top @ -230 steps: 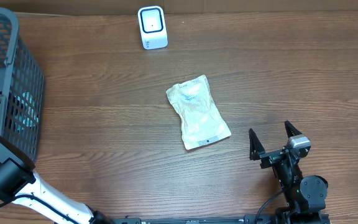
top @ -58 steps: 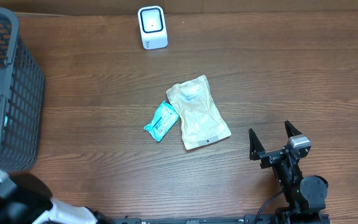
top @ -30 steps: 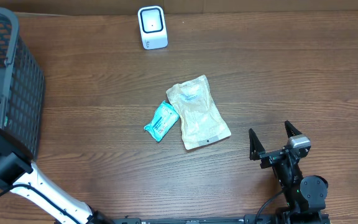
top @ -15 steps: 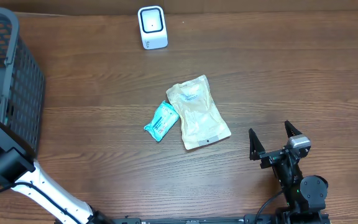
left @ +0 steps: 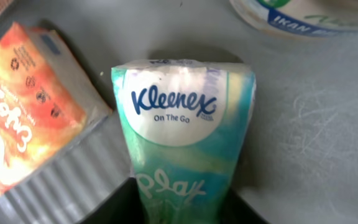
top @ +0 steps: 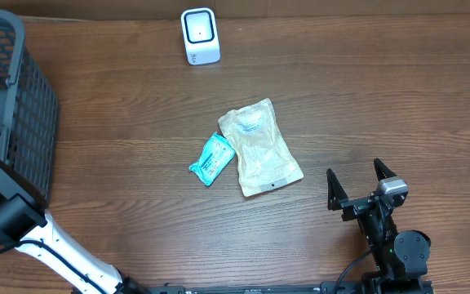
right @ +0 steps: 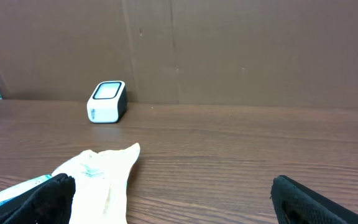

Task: Scan the item barcode
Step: 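Reach into the basket and grasp the Kleenex pocket pack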

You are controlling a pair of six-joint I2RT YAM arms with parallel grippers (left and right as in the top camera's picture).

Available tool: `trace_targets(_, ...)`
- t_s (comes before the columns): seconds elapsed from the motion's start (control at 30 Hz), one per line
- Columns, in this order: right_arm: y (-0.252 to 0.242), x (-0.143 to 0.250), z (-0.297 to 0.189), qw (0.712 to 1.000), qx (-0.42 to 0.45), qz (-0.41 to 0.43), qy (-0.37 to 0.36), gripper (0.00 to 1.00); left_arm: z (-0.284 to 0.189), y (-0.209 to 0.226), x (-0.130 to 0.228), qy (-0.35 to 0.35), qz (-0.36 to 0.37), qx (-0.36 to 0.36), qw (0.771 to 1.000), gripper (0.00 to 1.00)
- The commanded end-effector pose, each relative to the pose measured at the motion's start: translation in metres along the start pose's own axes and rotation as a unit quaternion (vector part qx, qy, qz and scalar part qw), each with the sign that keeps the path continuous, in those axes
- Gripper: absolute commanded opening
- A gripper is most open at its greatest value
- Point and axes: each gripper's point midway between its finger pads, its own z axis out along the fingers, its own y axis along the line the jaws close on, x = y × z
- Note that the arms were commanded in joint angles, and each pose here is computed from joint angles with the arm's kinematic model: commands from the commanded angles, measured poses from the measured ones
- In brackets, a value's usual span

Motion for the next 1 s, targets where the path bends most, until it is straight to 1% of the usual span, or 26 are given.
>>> trace_targets(0.0, 0.001, 0.002, 0.0, 1.0, -0.002, 0.001, -0.002, 1.0, 0.018, 0.004, 0.024, 0.045, 0.015, -0.013, 0.999, 0.25)
trace_targets(0.07, 0.001, 0.002, 0.0, 1.0, -0.002, 0.001, -0.002, 1.0, 0.016, 0.005, 0.025, 0.048, 0.016, -0.014, 0.999, 0.2)
trace_targets(0.23, 0.001, 0.002, 0.0, 1.0, -0.002, 0.001, -0.002, 1.0, 0.005, 0.006, 0.025, 0.044, 0.014, -0.006, 0.999, 0.12)
trace_targets(0.27, 0.001, 0.002, 0.0, 1.0, -0.002, 0.001, -0.002, 1.0, -0.001, 0.006, 0.023, 0.041, 0.013, -0.001, 0.999, 0.09)
trace_targets(0.3, 0.001, 0.002, 0.0, 1.0, -0.002, 0.001, -0.002, 0.99, -0.006, 0.005, 0.022, 0.037, 0.011, 0.005, 0.999, 0.04)
trace_targets(0.57, 0.001, 0.002, 0.0, 1.0, -0.002, 0.001, -0.002, 1.0, -0.075, 0.012, 0.002, -0.032, -0.009, 0.05, 0.998, 0.04)
trace_targets(0.77, 0.001, 0.002, 0.0, 1.0, -0.002, 0.001, -0.002, 1.0, -0.137, 0.016, -0.005, -0.093, -0.024, 0.105, 0.99, 0.04)
trace_targets(0.87, 0.001, 0.002, 0.0, 1.0, -0.002, 0.001, -0.002, 1.0, -0.18, 0.018, -0.008, -0.137, -0.031, 0.148, 0.979, 0.04)
trace_targets(0.97, 0.001, 0.002, 0.0, 1.0, -0.002, 0.001, -0.002, 1.0, -0.238, 0.019, -0.006, -0.198, -0.033, 0.21, 0.957, 0.04)
